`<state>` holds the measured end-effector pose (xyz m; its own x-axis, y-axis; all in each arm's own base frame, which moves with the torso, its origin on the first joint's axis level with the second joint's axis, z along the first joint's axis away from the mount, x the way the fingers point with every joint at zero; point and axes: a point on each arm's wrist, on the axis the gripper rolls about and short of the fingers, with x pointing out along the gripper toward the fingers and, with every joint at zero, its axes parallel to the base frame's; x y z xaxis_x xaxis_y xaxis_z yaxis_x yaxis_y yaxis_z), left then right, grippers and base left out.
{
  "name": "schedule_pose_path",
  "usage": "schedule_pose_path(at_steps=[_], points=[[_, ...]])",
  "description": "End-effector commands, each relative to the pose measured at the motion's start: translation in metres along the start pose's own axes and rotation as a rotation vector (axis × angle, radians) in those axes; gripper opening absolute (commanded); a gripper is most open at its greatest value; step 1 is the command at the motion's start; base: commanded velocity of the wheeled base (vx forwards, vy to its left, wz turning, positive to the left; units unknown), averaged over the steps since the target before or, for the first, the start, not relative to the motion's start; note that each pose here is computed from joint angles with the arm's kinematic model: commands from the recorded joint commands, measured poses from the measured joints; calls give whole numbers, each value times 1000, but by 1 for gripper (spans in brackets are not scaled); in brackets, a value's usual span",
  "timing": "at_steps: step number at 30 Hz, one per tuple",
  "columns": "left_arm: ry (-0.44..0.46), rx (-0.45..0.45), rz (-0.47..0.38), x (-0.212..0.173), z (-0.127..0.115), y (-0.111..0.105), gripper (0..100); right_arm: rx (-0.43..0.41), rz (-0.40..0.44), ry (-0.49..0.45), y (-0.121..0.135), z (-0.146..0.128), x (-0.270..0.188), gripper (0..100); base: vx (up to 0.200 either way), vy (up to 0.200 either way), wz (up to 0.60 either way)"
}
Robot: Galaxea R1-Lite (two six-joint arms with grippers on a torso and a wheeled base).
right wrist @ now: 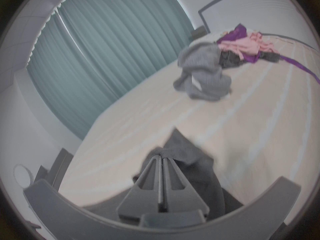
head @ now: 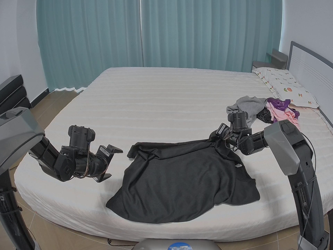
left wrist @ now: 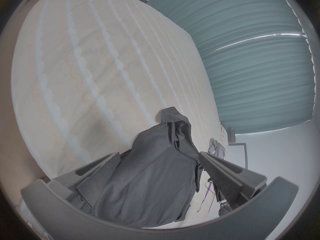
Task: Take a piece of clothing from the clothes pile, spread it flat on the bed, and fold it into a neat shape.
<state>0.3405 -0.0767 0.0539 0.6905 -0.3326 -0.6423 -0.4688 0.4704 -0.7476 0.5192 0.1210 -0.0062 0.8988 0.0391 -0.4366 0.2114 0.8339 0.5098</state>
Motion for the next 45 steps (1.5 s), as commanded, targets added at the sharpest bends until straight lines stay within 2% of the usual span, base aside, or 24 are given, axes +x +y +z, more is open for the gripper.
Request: schedule_pose_path(at_steps=[1, 8, 9, 14, 15, 19, 22, 25, 28, 33, 36, 40, 45], points=[[1, 3, -5, 0, -5, 9, 100, 21, 28, -153, 7, 10, 14, 0, 0, 0, 0], [6, 12, -31, 5, -9, 17, 100, -53, 18, -159, 0, 3, 20, 0, 0, 0, 0], [10, 11, -30, 6, -9, 19, 100, -63, 12, -154, -2, 1, 21, 100, 0, 0, 0], [41, 7, -36, 4, -10, 21, 100, -80, -13, -130, -10, -3, 21, 100, 0, 0, 0], [53, 3, -37, 4, -10, 23, 100, -77, -37, -114, -18, -2, 18, 100, 0, 0, 0], [72, -2, -43, 2, -10, 24, 100, -40, -69, -96, -30, 14, -4, 100, 0, 0, 0], [82, -2, -46, 1, -10, 25, 100, -7, -61, -102, -37, 26, -25, 100, 0, 0, 0], [91, 0, -57, 0, -12, 27, 100, 45, -5, -77, -46, 34, -68, 100, 0, 0, 0], [94, 2, -76, -2, -12, 29, 100, 63, 37, -50, -52, 28, -106, 100, 0, 0, 0], [134, 3, -110, -13, -15, 28, 100, 144, 93, -41, -59, 9, -165, 100, 0, 0, 0], [152, -1, -109, -21, -17, 31, 100, 188, 91, -21, -67, 2, -192, 100, 0, 0, 0], [167, -16, -66, -35, -26, 46, 100, 270, 75, 36, -83, -10, -216, 100, 0, 0, 0], [196, -16, -82, -55, -39, 58, 100, 373, 82, 61, -98, -24, -226, 100, 0, 0, 0]])
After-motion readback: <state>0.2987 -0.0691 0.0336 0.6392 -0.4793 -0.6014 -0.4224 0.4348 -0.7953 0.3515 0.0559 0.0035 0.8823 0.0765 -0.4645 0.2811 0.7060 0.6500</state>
